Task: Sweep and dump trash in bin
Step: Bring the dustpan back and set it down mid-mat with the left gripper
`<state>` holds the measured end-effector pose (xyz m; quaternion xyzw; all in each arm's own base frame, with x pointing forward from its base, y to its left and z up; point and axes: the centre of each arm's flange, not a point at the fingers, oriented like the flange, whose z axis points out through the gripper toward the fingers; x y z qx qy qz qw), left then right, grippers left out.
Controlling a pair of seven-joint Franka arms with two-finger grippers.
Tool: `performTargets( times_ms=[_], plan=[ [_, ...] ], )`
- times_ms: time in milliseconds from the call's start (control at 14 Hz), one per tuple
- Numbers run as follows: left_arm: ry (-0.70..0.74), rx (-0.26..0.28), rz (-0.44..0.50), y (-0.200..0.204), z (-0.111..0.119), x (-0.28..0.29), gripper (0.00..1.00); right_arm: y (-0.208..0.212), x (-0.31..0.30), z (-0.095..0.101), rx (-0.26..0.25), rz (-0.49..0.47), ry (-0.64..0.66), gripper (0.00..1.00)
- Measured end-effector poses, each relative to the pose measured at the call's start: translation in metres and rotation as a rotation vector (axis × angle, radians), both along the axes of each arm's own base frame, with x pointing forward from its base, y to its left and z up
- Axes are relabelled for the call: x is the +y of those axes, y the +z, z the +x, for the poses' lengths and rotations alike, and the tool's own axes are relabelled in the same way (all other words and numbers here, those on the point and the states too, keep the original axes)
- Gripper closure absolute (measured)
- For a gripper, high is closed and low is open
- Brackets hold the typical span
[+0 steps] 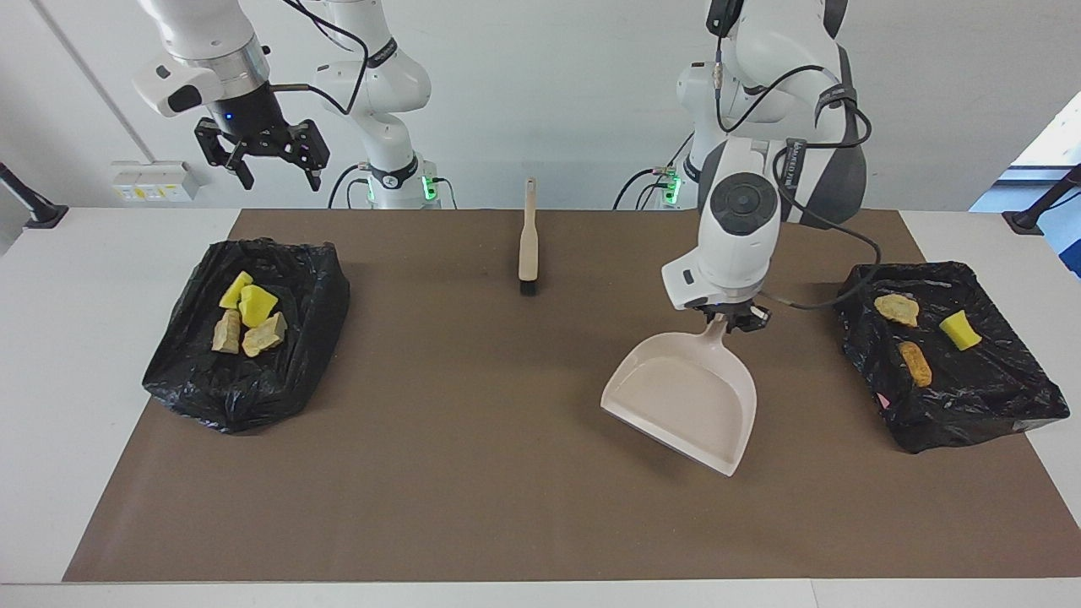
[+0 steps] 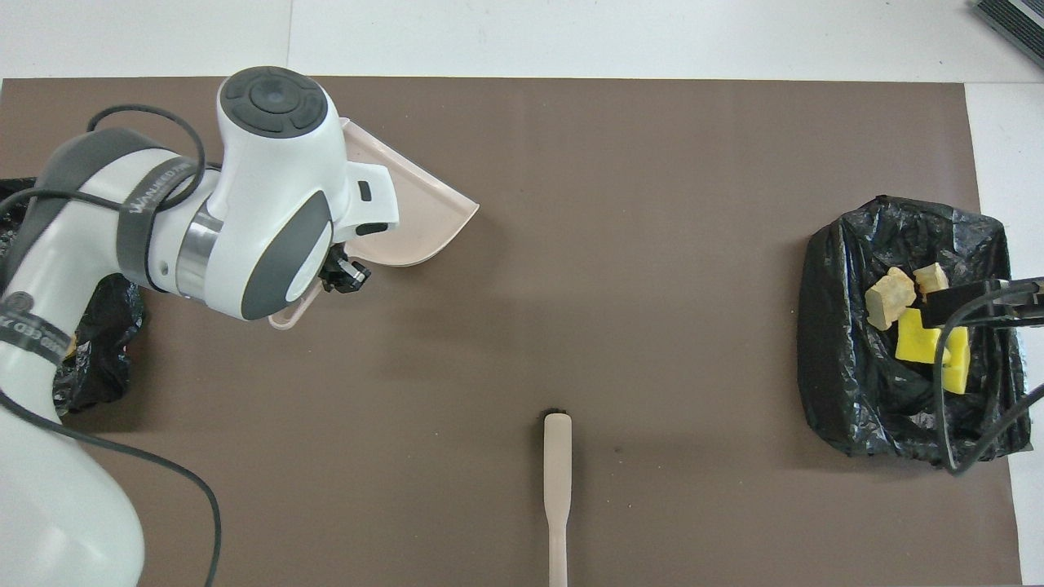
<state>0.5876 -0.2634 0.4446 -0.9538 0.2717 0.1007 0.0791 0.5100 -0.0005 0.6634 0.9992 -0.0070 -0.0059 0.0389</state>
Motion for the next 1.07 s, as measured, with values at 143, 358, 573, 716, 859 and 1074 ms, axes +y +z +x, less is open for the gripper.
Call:
performTargets(
  times_ms=[143,358,573,716,859,1074],
  plan=[
    [0.071,-0.015,-0.039,-0.006,-0.009,-0.031,0.68,0.001,-0.002,0.000,-0.004,-0.015,-0.001,0.00],
    [0.190,-0.059,-0.098,-0.010,-0.018,-0.069,0.68,0.002,-0.003,-0.001,-0.006,-0.002,-0.004,0.00],
    [0.247,-0.073,-0.117,-0.016,-0.032,-0.112,0.68,0.002,-0.002,-0.001,-0.004,0.003,-0.003,0.00],
    [0.316,-0.087,-0.121,-0.019,-0.035,-0.136,0.68,0.001,0.003,-0.003,0.010,0.053,-0.005,0.00],
    [0.395,-0.090,-0.101,-0.045,-0.039,-0.166,0.68,0.003,0.004,-0.005,0.010,0.077,-0.008,0.00],
    [0.425,-0.096,-0.098,-0.088,-0.036,-0.195,0.68,0.004,0.001,-0.006,0.007,0.077,-0.012,0.00]
  ],
)
